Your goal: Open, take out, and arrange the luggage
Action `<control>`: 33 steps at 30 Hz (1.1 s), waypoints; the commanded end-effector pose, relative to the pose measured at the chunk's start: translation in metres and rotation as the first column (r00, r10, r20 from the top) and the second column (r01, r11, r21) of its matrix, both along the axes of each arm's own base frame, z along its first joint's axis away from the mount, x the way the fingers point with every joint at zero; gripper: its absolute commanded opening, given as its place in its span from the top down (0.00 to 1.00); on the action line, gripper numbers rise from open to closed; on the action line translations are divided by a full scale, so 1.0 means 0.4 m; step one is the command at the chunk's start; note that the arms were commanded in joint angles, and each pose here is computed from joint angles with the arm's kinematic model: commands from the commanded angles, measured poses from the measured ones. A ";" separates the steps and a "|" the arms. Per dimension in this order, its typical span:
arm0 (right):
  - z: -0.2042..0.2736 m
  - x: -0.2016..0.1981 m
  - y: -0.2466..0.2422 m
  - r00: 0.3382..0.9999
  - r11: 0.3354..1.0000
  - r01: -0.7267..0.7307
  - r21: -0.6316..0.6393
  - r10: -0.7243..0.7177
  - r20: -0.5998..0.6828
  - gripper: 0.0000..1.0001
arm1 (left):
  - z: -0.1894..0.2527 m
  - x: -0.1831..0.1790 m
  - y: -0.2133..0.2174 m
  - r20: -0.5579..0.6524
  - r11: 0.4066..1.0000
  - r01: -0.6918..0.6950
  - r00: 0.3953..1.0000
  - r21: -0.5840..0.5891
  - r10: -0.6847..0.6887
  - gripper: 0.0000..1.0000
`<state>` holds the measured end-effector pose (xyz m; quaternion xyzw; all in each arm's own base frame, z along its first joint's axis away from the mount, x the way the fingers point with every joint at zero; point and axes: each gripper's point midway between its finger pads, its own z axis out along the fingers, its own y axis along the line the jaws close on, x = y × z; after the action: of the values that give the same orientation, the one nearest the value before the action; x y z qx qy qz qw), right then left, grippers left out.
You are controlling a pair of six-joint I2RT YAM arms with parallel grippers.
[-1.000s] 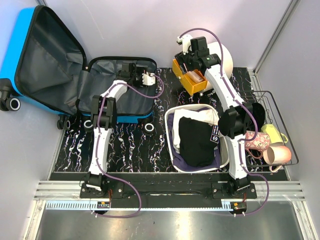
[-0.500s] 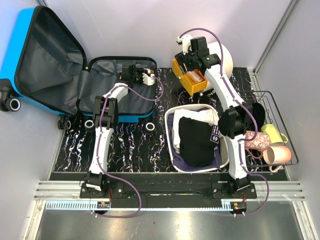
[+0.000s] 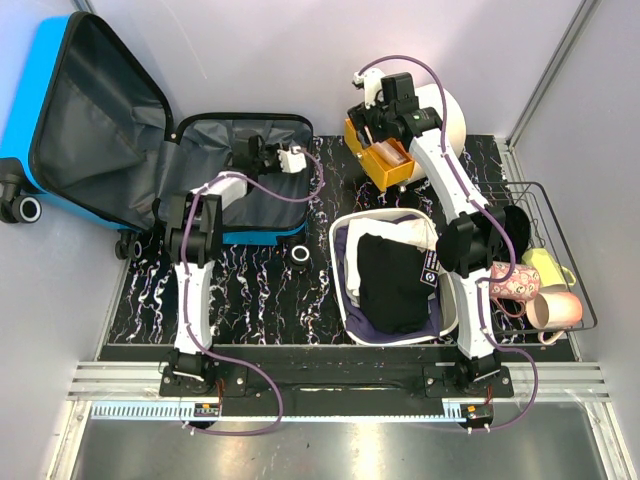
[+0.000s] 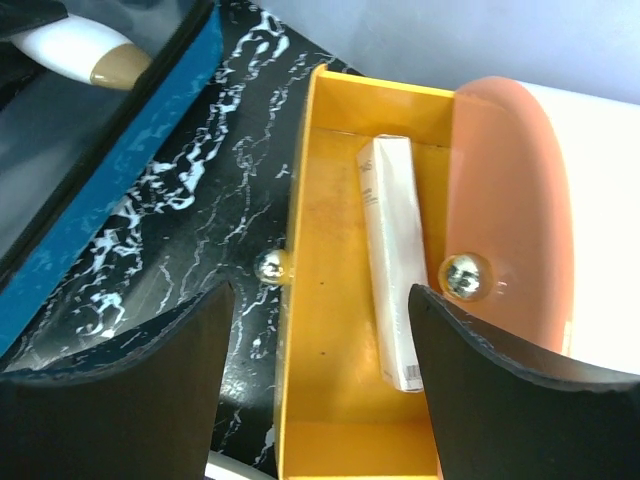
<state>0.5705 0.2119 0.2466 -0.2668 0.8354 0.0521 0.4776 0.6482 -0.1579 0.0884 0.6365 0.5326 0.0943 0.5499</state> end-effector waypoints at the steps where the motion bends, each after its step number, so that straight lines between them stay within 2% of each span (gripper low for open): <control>1: 0.183 -0.029 0.039 0.988 0.988 -0.093 0.121 0.077 0.131 0.20 | 0.294 -0.087 -0.051 0.033 0.972 0.061 0.998 -0.227 -0.055 1.00; 4: 0.209 -0.041 0.061 0.982 0.971 -0.150 0.186 0.125 0.139 0.19 | 0.355 -0.143 -0.057 -0.097 0.933 0.015 0.994 -0.360 -0.053 1.00; 7: 0.246 -0.054 0.072 0.976 0.937 -0.200 0.286 0.164 0.144 0.18 | 0.424 -0.205 -0.062 -0.268 0.852 -0.057 0.958 -0.521 -0.100 1.00; 8: 0.247 -0.066 0.083 0.970 0.915 -0.236 0.327 0.203 0.132 0.18 | 0.459 -0.228 -0.057 -0.338 0.800 -0.114 0.934 -0.590 -0.117 1.00; 10: 0.283 -0.076 0.091 0.961 0.872 -0.274 0.406 0.233 0.148 0.18 | 0.513 -0.268 -0.067 -0.391 0.737 -0.139 0.903 -0.661 -0.181 1.00; 11: 0.288 -0.094 0.090 0.949 0.835 -0.317 0.450 0.283 0.142 0.18 | 0.558 -0.297 -0.070 -0.446 0.669 -0.198 0.867 -0.716 -0.220 1.00; 13: 0.337 -0.101 0.102 0.932 0.771 -0.363 0.524 0.311 0.188 0.20 | 0.613 -0.335 -0.082 -0.458 0.594 -0.209 0.835 -0.777 -0.306 1.00; 14: 0.343 -0.127 0.109 0.911 0.729 -0.407 0.550 0.363 0.194 0.20 | 0.656 -0.367 -0.084 -0.499 0.520 -0.274 0.788 -0.809 -0.360 1.00; 15: 0.356 -0.139 0.118 0.897 0.698 -0.436 0.568 0.386 0.215 0.21 | 0.682 -0.380 -0.087 -0.469 0.484 -0.256 0.791 -0.837 -0.393 1.00; 16: 0.406 -0.147 0.129 0.875 0.648 -0.482 0.590 0.392 0.283 0.21 | 0.701 -0.401 -0.092 -0.466 0.459 -0.257 0.773 -0.851 -0.431 1.00; 17: 0.399 -0.176 0.137 0.857 0.606 -0.507 0.612 0.429 0.285 0.21 | 0.732 -0.432 -0.098 -0.480 0.412 -0.295 0.736 -0.862 -0.477 1.00; 18: 0.417 -0.191 0.147 0.836 0.564 -0.540 0.625 0.444 0.322 0.21 | 0.752 -0.447 -0.101 -0.447 0.389 -0.268 0.740 -0.881 -0.502 1.00; 19: 0.479 -0.215 0.154 0.796 0.486 -0.599 0.636 0.444 0.410 0.21 | 0.766 -0.465 -0.106 -0.439 0.375 -0.264 0.724 -0.889 -0.532 1.00; 20: 0.462 -0.233 0.159 0.786 0.450 -0.606 0.656 0.464 0.409 0.21 | 0.780 -0.481 -0.110 -0.455 0.338 -0.309 0.683 -0.889 -0.571 1.00; 22: 0.496 -0.262 0.177 0.763 0.373 -0.626 0.685 0.476 0.437 0.21 | 0.811 -0.503 -0.114 -0.415 0.301 -0.287 0.670 -0.910 -0.615 1.00; 23: 0.498 -0.265 0.187 0.758 0.358 -0.626 0.692 0.485 0.435 0.21 | 0.825 -0.516 -0.117 -0.423 0.267 -0.332 0.627 -0.905 -0.654 1.00; 24: 0.503 -0.275 0.203 0.751 0.340 -0.631 0.697 0.494 0.438 0.21 | 0.840 -0.524 -0.117 -0.386 0.245 -0.302 0.631 -0.921 -0.673 1.00; 26: 0.512 -0.282 0.217 0.755 0.316 -0.620 0.718 0.491 0.436 0.21 | 0.851 -0.529 -0.122 -0.384 0.217 -0.334 0.598 -0.917 -0.704 1.00; 29: 0.533 -0.308 0.254 0.739 0.276 -0.629 0.727 0.501 0.450 0.21 | 0.867 -0.543 -0.136 -0.362 0.216 -0.302 0.607 -0.929 -0.708 1.00; 33: 0.541 -0.326 0.301 0.726 0.245 -0.633 0.734 0.516 0.454 0.20 | 0.878 -0.555 -0.158 -0.352 0.209 -0.298 0.591 -0.931 -0.726 1.00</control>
<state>0.4682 0.3186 0.4223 -0.2565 0.5586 0.5876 0.5262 0.4525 -0.2127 0.4054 0.1811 0.5763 -0.5985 0.5262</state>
